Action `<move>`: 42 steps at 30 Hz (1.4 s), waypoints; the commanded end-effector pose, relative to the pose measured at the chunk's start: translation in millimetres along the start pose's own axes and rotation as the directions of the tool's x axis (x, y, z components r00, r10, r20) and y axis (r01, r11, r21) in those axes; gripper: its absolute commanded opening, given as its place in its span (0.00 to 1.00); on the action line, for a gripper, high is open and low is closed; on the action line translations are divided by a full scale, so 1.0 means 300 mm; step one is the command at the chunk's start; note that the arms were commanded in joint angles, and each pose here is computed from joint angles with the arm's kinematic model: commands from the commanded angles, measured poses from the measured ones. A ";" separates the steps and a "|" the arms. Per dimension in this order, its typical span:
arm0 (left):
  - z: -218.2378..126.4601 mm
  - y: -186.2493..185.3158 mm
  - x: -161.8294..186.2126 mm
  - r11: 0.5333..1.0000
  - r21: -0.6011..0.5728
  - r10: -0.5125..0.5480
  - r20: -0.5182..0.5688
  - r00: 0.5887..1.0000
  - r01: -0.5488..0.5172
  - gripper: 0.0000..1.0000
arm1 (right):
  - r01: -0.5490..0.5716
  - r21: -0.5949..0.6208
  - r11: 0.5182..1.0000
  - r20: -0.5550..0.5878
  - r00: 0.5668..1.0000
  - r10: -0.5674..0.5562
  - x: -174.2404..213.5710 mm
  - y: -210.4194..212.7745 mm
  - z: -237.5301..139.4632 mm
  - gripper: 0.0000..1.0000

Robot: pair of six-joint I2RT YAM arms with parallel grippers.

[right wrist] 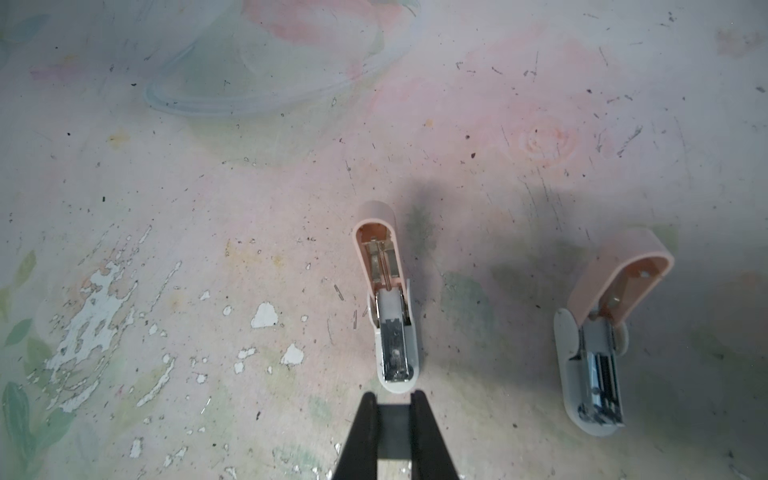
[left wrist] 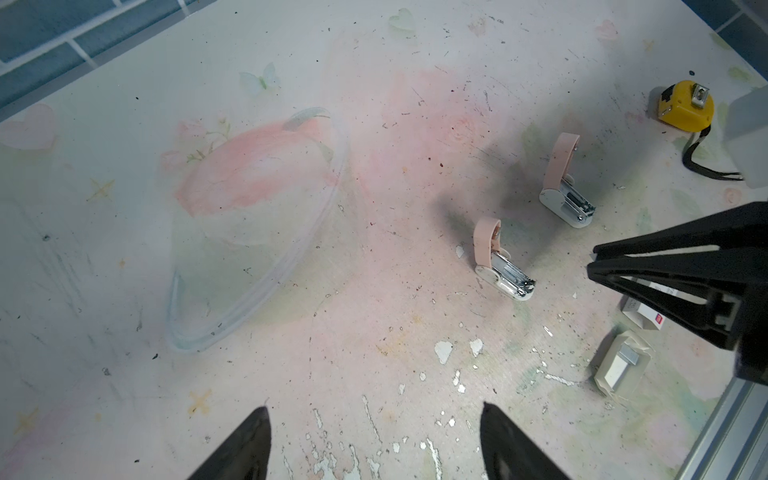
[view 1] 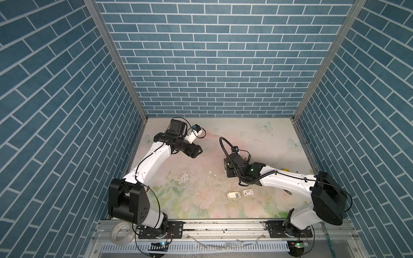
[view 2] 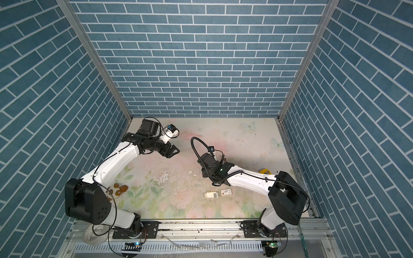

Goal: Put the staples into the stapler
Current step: 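Lower the staple strip into the open stapler's channel with the right gripper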

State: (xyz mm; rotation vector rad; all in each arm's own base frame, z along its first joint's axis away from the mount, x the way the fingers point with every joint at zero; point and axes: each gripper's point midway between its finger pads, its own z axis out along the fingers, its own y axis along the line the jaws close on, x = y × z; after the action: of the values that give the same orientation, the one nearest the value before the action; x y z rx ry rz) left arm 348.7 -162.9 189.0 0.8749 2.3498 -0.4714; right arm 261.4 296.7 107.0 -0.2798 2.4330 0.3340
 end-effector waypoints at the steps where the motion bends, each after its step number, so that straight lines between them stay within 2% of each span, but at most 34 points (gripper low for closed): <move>1: -0.004 -0.014 0.010 1.000 0.022 0.003 -0.003 1.000 -0.003 0.80 | 0.053 -0.036 0.998 0.023 0.998 -0.052 -0.025 0.022 0.033 0.11; 20: 0.015 -0.024 0.020 0.998 0.056 -0.011 -0.014 1.000 0.012 0.80 | 0.087 -0.026 0.996 0.017 0.996 -0.087 0.028 0.009 0.145 0.11; 42: 0.020 -0.030 0.031 0.998 0.064 -0.010 -0.016 1.000 0.011 0.80 | 0.077 -0.004 0.997 0.001 0.997 -0.077 0.076 -0.019 0.189 0.11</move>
State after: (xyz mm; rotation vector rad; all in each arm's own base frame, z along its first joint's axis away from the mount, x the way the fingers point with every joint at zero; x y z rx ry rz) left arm 344.2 -168.4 188.3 0.8881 2.3435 -0.5256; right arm 278.4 312.2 58.7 -0.3700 2.4046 0.3363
